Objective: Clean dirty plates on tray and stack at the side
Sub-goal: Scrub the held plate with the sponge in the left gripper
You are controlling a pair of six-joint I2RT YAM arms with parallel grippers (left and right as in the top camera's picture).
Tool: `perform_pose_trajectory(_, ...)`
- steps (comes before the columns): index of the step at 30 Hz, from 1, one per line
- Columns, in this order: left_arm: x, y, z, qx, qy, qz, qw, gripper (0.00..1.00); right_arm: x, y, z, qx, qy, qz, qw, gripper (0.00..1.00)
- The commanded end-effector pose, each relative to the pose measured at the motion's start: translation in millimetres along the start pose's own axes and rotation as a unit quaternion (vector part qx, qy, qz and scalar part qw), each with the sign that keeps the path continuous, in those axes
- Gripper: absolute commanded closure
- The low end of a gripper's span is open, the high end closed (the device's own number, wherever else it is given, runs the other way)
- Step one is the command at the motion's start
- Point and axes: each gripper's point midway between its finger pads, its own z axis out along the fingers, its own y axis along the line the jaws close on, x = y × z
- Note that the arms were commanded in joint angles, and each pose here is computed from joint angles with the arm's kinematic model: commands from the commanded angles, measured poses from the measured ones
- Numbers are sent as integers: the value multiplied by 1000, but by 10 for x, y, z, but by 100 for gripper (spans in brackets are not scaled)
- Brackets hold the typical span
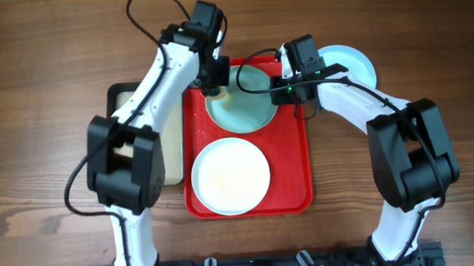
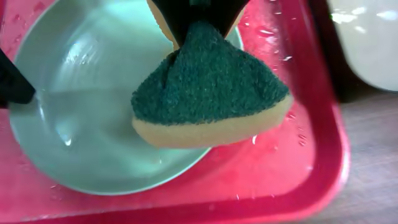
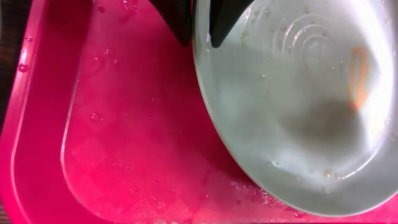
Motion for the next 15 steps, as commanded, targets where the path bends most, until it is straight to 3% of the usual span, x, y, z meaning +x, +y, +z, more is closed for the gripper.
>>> perform_pose_trajectory(1, 78, -102, 158, 14, 22, -32, 999, 96, -38, 50, -5, -9, -4, -9, 1000, 93)
perform_pose_trajectory(15, 241, -97, 494, 1, 52, -69, 996, 96, -31, 49, -5, -9, -2, -8, 1000, 96)
